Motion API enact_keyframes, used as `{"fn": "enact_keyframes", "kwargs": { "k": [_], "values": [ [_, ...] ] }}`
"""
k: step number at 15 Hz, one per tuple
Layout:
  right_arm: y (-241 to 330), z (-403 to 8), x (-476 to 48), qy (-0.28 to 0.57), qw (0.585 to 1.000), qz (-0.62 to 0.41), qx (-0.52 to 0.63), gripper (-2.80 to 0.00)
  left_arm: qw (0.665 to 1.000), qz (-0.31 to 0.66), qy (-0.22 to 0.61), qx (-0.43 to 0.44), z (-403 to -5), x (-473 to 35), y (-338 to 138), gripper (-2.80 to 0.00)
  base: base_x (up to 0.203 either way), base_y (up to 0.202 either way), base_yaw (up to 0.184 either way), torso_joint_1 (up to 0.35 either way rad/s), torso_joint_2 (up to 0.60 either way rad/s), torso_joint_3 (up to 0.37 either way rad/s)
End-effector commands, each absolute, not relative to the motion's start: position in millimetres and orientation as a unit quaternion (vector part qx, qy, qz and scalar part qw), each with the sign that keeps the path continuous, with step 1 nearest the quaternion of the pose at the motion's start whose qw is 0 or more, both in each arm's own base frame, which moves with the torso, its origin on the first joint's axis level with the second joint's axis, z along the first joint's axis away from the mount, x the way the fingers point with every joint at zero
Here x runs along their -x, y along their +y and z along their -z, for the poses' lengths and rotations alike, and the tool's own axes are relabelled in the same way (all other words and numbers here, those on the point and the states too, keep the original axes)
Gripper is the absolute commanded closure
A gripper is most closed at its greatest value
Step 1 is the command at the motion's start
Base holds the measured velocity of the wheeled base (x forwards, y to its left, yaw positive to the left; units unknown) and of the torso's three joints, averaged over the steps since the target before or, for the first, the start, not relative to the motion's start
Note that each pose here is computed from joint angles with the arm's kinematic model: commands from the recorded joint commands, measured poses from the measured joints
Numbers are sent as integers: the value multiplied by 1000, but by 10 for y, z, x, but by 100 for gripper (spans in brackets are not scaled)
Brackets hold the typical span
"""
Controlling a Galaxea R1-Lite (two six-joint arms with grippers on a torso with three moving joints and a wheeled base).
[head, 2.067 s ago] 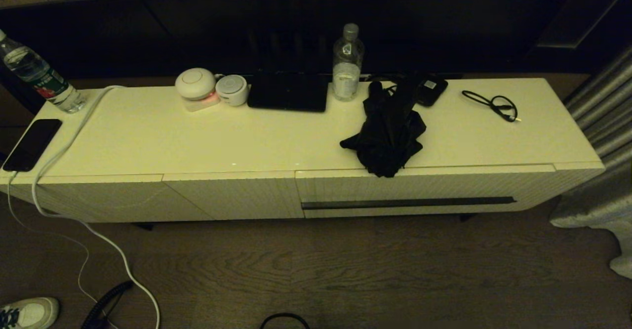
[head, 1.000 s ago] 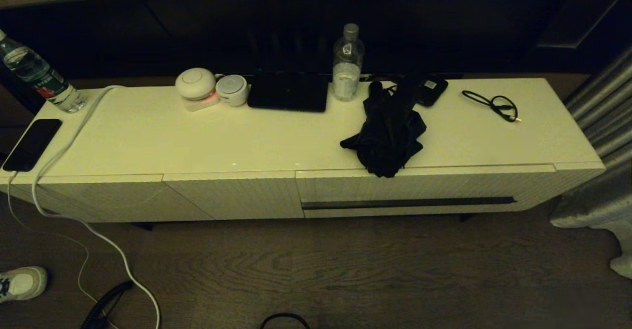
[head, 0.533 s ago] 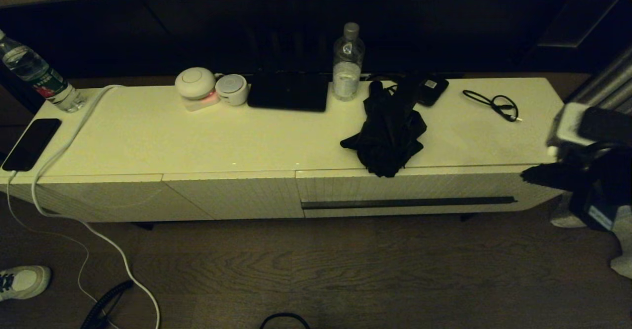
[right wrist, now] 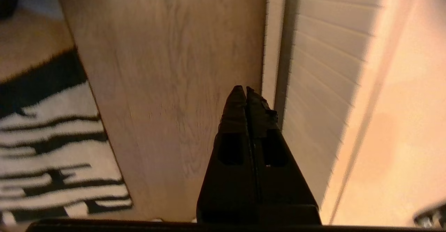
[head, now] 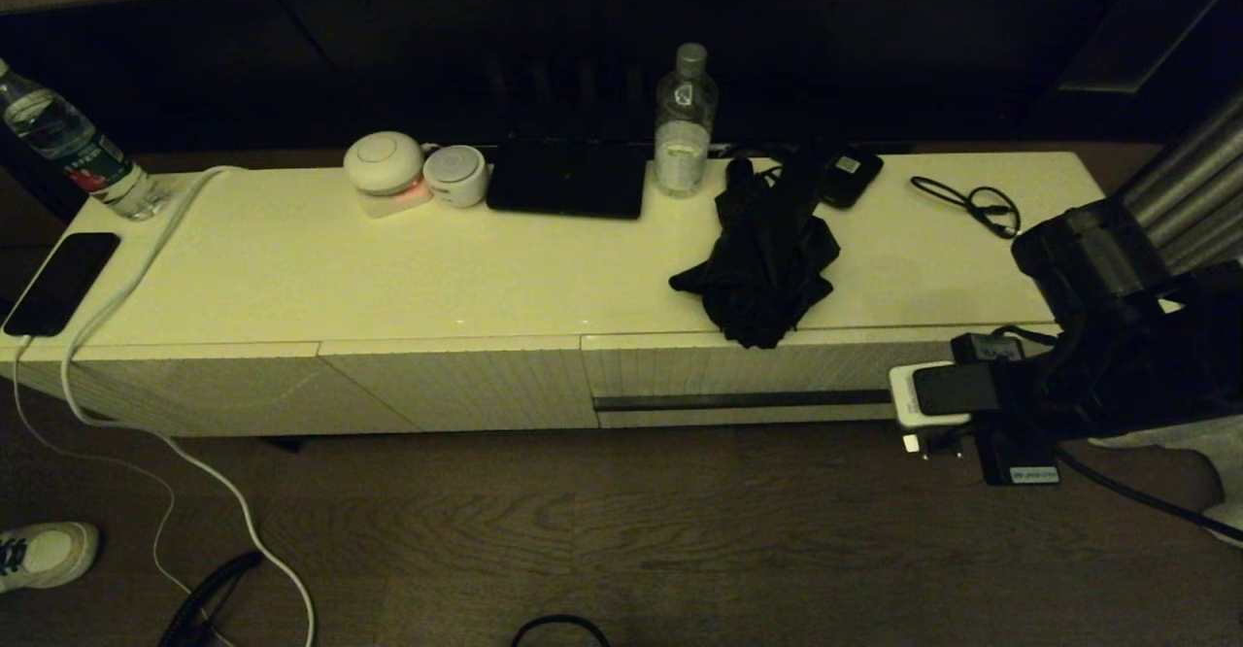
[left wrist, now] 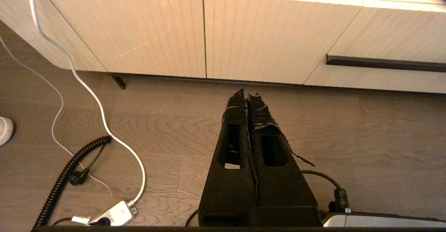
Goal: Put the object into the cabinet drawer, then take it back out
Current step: Open the drawer
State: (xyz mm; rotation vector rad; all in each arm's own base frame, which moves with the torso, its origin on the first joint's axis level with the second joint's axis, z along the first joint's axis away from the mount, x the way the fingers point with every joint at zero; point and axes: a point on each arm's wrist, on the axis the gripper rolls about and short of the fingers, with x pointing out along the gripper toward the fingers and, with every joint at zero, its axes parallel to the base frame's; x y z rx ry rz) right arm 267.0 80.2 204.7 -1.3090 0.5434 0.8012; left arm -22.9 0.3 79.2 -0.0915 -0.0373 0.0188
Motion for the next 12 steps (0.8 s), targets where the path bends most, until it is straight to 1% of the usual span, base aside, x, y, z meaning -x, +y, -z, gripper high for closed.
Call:
{"fn": "enact_keyframes", "kwargs": {
  "k": [1,2,3,7,10,11,12],
  "values": [
    [797,-1767,-2801,268,645,-388,601,0,999,-10,-20,46,-792,230,3,0,0,0,0,0,0,0],
    [771,-1624,-2840,279,625,-401,608,0,999,-10,-19,46,-791,230,3,0,0,0,0,0,0,0],
    [741,-1525,-2882,283,617,-405,613,0,999,-10,-20,46,-792,230,3,0,0,0,0,0,0,0],
    [731,-1126,-3111,261,631,-382,622,0,999,-10,-20,46,-792,230,3,0,0,0,0,0,0,0],
    [694,-1012,-3099,266,631,-388,617,0,999,-10,-20,46,-792,230,3,0,0,0,0,0,0,0],
    [686,-989,-3101,264,633,-384,618,-280,999,-10,-20,46,-792,230,3,0,0,0,0,0,0,0],
    [685,-974,-3107,262,635,-380,620,-280,999,-10,-20,46,-792,230,3,0,0,0,0,0,0,0]
  ]
}}
